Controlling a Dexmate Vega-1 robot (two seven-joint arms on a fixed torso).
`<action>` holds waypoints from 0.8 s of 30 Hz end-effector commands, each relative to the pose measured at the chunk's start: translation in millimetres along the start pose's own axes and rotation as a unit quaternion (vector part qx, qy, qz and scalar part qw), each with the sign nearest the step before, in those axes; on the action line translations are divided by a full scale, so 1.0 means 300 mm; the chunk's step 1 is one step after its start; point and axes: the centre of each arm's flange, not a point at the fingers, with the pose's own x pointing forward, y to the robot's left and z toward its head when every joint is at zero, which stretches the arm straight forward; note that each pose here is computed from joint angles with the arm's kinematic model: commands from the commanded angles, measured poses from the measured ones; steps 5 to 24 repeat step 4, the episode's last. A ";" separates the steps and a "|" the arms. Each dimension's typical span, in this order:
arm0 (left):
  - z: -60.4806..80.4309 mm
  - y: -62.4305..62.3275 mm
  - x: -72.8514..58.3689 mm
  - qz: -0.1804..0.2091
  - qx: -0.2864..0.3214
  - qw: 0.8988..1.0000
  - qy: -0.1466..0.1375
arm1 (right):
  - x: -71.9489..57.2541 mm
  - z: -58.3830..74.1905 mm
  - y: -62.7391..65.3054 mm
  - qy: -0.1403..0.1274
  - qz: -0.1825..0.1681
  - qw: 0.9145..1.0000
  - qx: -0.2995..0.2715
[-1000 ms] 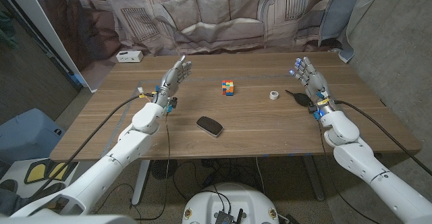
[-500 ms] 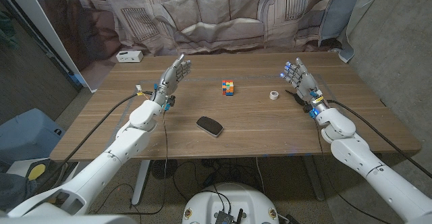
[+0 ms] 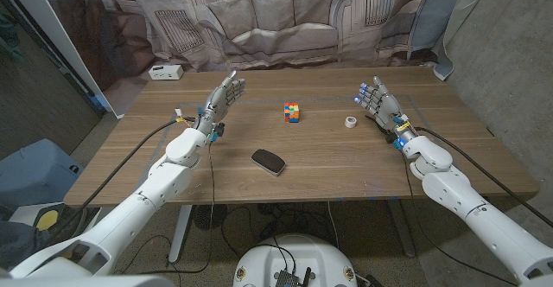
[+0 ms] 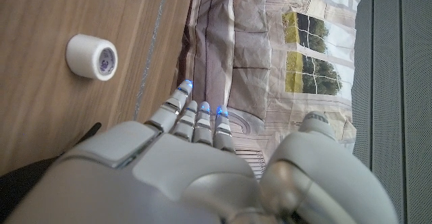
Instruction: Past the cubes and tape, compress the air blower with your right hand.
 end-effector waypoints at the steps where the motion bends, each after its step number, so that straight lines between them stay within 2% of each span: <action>1: -0.018 0.010 -0.006 -0.003 -0.004 1.000 0.007 | 0.025 -0.013 0.009 0.022 0.000 1.000 -0.012; 4: -0.031 0.012 -0.009 -0.004 -0.009 1.000 0.010 | 0.028 -0.011 0.015 0.027 -0.001 0.999 -0.017; 24: -0.031 0.012 -0.009 -0.004 -0.009 1.000 0.010 | 0.028 -0.011 0.015 0.027 -0.001 0.999 -0.017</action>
